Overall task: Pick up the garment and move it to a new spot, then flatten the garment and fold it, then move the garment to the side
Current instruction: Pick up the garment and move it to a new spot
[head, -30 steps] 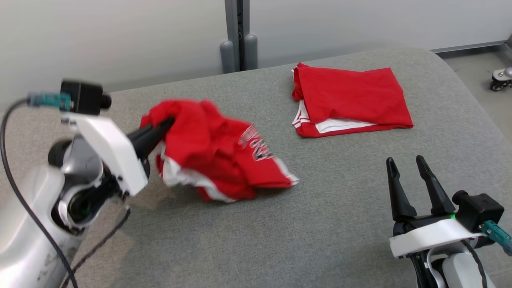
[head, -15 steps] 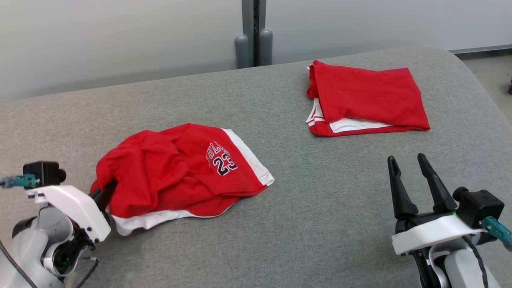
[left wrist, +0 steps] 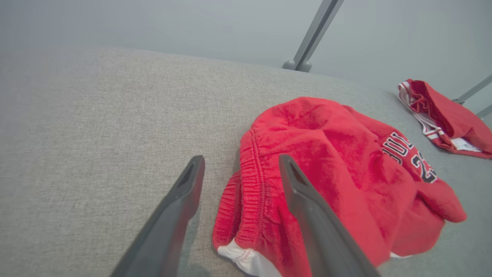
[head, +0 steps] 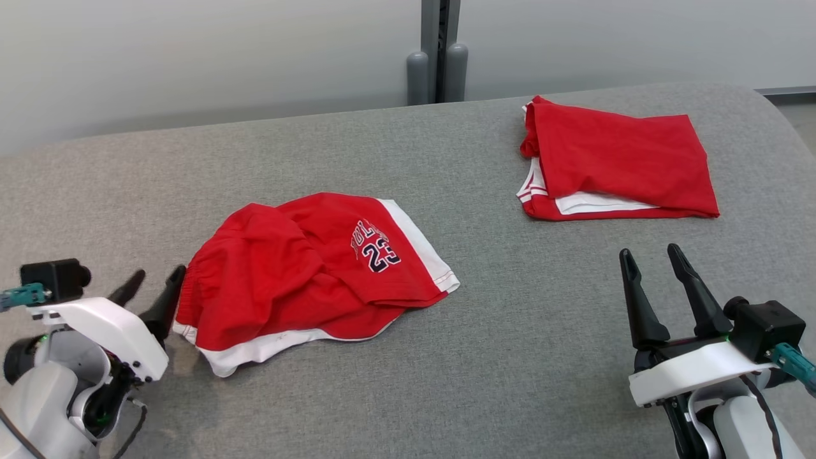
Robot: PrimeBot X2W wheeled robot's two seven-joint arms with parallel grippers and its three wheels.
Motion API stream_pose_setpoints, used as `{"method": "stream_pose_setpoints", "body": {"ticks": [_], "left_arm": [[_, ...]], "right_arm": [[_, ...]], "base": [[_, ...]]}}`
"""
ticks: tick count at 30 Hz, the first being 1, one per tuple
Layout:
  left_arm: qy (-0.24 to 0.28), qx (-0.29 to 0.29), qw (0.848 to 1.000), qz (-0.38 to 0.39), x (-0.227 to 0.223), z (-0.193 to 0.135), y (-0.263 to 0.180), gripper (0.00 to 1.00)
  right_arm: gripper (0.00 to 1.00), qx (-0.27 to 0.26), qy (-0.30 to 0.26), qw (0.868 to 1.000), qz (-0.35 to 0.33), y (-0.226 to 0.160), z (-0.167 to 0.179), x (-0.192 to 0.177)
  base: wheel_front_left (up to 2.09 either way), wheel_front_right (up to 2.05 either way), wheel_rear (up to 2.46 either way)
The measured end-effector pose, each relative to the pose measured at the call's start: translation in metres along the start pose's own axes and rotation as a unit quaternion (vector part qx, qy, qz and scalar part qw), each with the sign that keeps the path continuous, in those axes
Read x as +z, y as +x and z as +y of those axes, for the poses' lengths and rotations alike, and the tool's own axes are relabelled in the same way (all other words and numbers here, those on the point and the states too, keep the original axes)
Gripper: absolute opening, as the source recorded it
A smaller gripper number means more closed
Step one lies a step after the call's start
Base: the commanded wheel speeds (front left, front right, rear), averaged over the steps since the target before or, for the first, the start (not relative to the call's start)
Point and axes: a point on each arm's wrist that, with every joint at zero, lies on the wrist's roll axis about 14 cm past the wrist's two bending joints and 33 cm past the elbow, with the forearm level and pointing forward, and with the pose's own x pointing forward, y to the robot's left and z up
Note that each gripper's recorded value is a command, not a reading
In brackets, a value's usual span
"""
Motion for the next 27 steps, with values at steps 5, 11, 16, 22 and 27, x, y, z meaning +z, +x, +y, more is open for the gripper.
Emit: {"method": "stream_pose_setpoints", "body": {"ticks": [5,11,16,22,27], "left_arm": [[0.022,0.004,0.996,-0.085,0.036,0.001,-0.009,1.00],[0.017,0.013,0.982,-0.189,0.062,-0.001,-0.030,1.00],[0.032,0.039,0.972,-0.231,0.069,0.002,-0.049,1.00],[0.061,0.089,0.953,-0.283,0.079,0.007,-0.077,1.00],[0.059,0.112,0.946,-0.298,0.069,0.006,-0.092,1.00]], "right_arm": [[1.00,0.012,-0.005,1.000,-0.002,0.004,0.006,0.001],[1.00,0.026,-0.003,1.000,0.005,0.008,0.015,-0.004],[1.00,0.036,-0.002,0.999,0.008,0.011,0.022,-0.008],[1.00,0.043,0.007,0.999,0.005,0.013,0.031,-0.007],[1.00,0.043,0.006,0.999,-0.007,0.012,0.031,0.000]], "base": [[0.00,0.00,0.00],[0.00,0.00,0.00],[0.00,0.00,0.00],[0.00,0.00,0.00],[0.00,0.00,0.00]]}}
